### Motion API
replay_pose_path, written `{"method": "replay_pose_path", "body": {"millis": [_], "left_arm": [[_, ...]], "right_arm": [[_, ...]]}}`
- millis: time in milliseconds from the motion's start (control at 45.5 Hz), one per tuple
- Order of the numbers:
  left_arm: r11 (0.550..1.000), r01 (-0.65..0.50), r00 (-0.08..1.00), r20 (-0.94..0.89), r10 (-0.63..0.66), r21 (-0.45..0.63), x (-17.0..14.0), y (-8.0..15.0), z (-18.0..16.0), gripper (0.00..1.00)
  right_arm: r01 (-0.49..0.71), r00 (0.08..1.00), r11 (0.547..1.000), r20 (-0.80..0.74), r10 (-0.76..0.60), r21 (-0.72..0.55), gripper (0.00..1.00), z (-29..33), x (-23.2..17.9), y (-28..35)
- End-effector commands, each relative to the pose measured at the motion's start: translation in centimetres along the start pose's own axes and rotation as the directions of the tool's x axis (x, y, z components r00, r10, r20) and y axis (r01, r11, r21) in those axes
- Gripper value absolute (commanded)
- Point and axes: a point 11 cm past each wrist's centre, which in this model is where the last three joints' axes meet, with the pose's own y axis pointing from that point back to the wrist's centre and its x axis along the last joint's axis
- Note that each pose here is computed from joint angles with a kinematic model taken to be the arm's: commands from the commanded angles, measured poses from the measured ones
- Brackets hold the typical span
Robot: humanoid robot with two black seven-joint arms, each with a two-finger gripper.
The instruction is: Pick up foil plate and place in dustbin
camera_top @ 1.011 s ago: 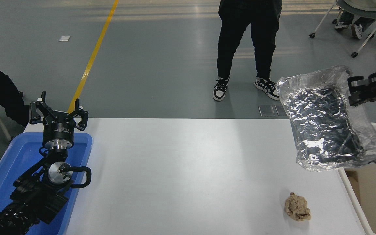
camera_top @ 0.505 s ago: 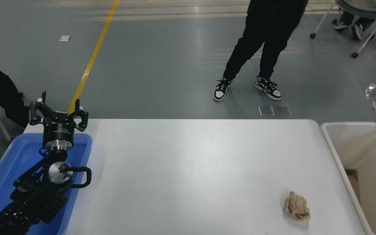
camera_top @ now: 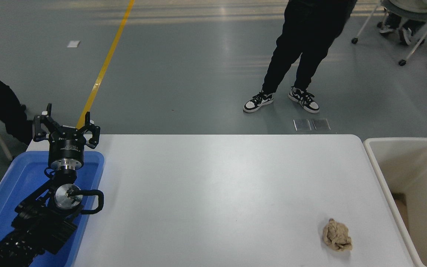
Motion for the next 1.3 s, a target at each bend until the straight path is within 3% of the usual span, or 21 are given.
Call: {"method": "replay_pose_path", "body": {"millis": [0, 308, 330, 374, 396, 440, 462, 681, 879, 1033, 1275], "left_arm": [[1.000, 0.000, 1.000, 0.000, 0.000, 0.001, 0.0, 0.0, 0.0, 0.99], [1.000, -0.001, 1.000, 0.000, 0.001, -0.001, 0.0, 0.0, 0.0, 0.99], [1.000, -0.001, 1.000, 0.000, 0.001, -0.001, 0.0, 0.0, 0.0, 0.99], [1.000, -0.001, 1.000, 0.000, 0.001, -0.001, 0.0, 0.0, 0.0, 0.99], [1.000, -0.001, 1.000, 0.000, 0.001, -0.001, 0.0, 0.0, 0.0, 0.99], [1.000, -0.001, 1.000, 0.000, 0.001, -0.001, 0.0, 0.0, 0.0, 0.99], [1.000, -0.001, 1.000, 0.000, 0.001, -0.001, 0.0, 0.0, 0.0, 0.99], [1.000, 0.000, 1.000, 0.000, 0.000, 0.001, 0.0, 0.0, 0.0, 0.99], [1.000, 0.002, 1.000, 0.001, -0.002, 0.001, 0.0, 0.0, 0.0, 0.99], [1.000, 0.004, 1.000, 0.001, -0.004, 0.003, -0.1, 0.0, 0.0, 0.99], [1.000, 0.003, 1.000, 0.002, -0.003, 0.004, 0.0, 0.0, 0.0, 0.99]], "right_arm": [[0.007, 0.998, 0.999, 0.055, -0.005, -0.033, 0.00, -1.5, -7.0, -2.7], [-0.024, 0.999, 1.000, 0.028, 0.025, -0.016, 0.00, -3.5, -7.5, -3.0], [-0.029, 0.999, 1.000, 0.028, 0.029, -0.012, 0.12, -3.8, -7.4, -3.0], [-0.034, 0.999, 0.999, 0.032, 0.034, 0.001, 0.63, -4.5, -7.4, -2.9], [-0.031, 0.999, 0.999, 0.033, 0.031, 0.008, 0.80, -4.8, -7.5, -2.9], [-0.026, 0.999, 1.000, 0.032, 0.025, 0.015, 0.96, -5.2, -7.6, -2.9], [-0.026, 0.999, 1.000, 0.032, 0.025, 0.015, 1.00, -5.2, -7.6, -2.9], [-0.018, 0.999, 0.997, 0.039, 0.015, 0.072, 1.00, -7.8, -7.0, -2.4], [-0.013, 0.999, 0.988, -0.046, 0.021, 0.154, 1.00, -7.0, -1.3, 1.4], [0.028, 0.994, 0.953, -0.106, 0.005, 0.301, 1.00, -9.9, 1.9, 7.0], [0.202, 0.975, 0.860, -0.183, -0.129, 0.468, 1.00, -15.7, 5.2, 16.3]]}}
